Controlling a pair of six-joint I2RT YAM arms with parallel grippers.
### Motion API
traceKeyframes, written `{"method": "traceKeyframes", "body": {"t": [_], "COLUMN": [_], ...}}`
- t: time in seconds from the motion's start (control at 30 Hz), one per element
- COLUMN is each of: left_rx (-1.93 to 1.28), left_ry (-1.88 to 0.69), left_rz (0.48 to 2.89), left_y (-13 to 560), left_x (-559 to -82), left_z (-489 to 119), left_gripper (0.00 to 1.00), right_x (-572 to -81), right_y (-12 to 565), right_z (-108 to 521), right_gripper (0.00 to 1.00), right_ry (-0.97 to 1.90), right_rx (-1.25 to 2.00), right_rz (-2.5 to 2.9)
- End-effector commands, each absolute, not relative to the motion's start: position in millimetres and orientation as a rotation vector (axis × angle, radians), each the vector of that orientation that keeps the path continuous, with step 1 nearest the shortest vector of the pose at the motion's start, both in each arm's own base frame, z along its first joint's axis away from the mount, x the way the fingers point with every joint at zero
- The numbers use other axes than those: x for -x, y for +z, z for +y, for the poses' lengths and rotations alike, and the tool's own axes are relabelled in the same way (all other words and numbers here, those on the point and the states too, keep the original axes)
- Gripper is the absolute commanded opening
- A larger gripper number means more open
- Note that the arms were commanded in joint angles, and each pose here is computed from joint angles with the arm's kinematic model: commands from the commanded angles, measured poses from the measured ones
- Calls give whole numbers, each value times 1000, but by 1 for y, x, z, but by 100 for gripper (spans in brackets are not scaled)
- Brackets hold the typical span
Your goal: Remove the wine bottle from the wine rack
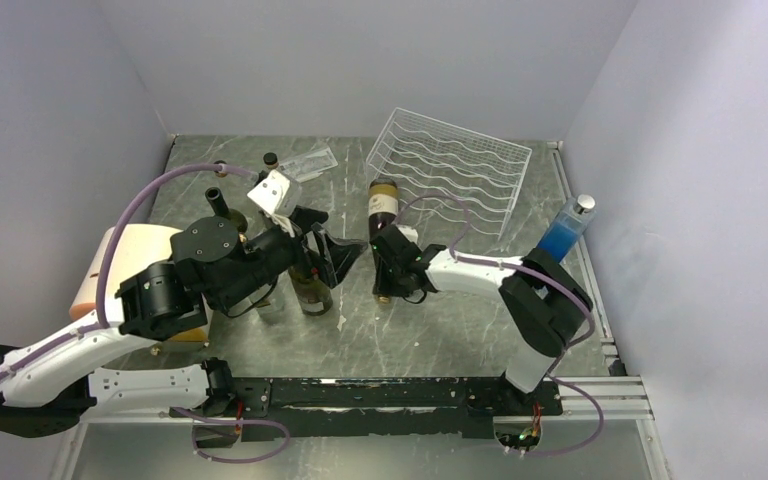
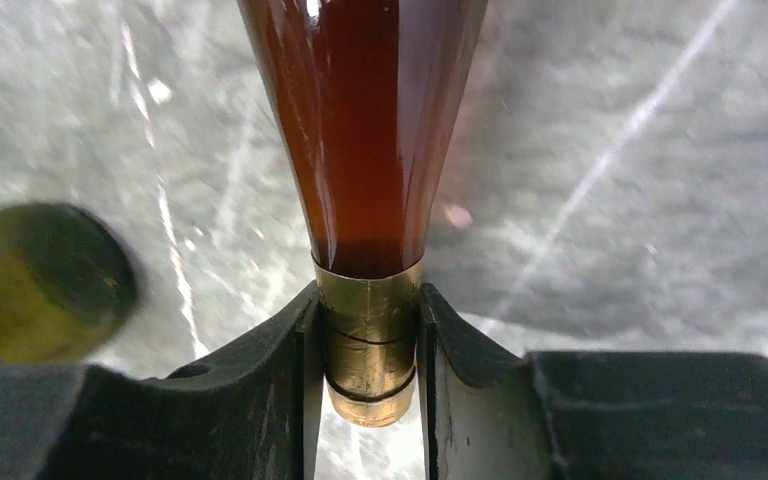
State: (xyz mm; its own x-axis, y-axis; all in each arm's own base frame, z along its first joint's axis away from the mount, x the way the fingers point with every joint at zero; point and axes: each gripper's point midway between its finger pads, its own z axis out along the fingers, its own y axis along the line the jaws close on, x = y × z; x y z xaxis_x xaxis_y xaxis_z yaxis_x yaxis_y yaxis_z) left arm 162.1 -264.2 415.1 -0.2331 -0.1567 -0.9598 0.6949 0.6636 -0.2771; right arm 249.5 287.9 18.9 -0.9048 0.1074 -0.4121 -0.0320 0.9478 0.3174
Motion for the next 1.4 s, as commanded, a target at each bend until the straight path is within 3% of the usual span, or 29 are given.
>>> {"method": "traceKeyframes", "body": {"t": [0.0, 0.17, 0.4, 0.57, 0.73, 1.37], "left_rx": [-462, -511, -746, -1083, -1318, -1290], "left_ry": [-829, -848, -913, -958, -882, -491], "left_rz": [1591, 1545, 1401, 1217, 1125, 1035], "left_y": [419, 419, 411, 380, 329, 226], "left_x": [-166, -163, -143, -109, -91, -150], "left_z": [-267, -275, -303, -329, -346, -411], "left_gripper": [99, 100, 96, 90, 91, 97], "right_x": [-216, -200, -196, -192, -186, -156], "right_y": [36, 72, 117, 150, 176, 228], "right_z": [270, 259, 227, 212, 201, 185], "right_gripper": [0, 0, 0, 0, 0, 0], "right_ry": [471, 584, 489, 471, 487, 617], "right_rx": [67, 92, 63, 85, 100, 220], "right_rz": [2729, 2656, 2583, 2531, 2482, 2399]}}
